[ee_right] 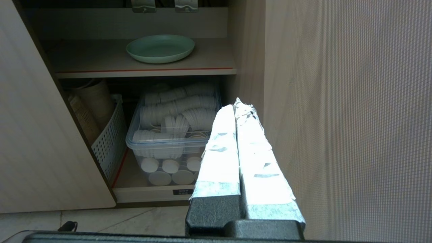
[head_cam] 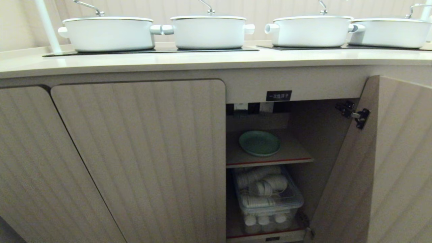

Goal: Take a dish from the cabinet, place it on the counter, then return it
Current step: Take the plate from the cabinet

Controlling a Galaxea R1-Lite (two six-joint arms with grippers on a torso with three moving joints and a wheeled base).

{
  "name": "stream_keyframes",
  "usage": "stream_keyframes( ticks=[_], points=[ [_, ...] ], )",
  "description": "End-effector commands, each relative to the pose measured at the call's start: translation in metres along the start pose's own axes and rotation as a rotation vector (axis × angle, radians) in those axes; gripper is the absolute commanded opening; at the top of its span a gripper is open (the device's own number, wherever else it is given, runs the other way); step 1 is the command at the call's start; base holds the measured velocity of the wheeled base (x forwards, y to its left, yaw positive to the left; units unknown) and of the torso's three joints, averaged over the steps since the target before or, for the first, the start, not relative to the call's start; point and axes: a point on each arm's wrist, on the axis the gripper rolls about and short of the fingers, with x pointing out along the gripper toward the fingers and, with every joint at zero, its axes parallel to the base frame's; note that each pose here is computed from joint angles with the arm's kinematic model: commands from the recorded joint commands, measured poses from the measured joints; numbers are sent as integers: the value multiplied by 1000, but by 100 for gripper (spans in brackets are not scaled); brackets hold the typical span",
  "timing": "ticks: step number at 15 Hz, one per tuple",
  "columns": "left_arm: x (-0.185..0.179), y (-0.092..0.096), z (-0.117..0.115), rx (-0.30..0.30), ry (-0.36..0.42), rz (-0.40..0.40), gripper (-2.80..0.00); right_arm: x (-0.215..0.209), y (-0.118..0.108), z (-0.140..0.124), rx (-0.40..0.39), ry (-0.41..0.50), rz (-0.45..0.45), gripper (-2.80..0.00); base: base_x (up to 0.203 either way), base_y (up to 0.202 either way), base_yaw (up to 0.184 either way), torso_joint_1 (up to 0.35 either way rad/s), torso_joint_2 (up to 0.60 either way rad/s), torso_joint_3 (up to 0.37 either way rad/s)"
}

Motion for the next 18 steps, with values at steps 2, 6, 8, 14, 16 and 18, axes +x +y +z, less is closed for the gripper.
stream_keyframes(
  ticks=[2,6,8,14,16,18],
  points=[
    [0,0,0,0,-1,0,-280,0,0,0,-2,1,1,-280,0,0,0,0,0,0],
    [0,0,0,0,-1,1,-280,0,0,0,-28,4,4,-280,0,0,0,0,0,0],
    [0,0,0,0,-1,-1,-280,0,0,-1,-67,6,17,-280,0,0,0,0,0,0],
    [0,0,0,0,-1,0,-280,1,1,0,-89,11,34,-280,0,0,0,0,0,0],
    [0,0,0,0,-1,0,-280,3,1,0,-94,43,37,-280,0,0,0,0,0,0],
    [0,0,0,0,-1,-1,-280,8,1,2,-122,105,46,-280,0,0,0,0,0,0]
  ],
)
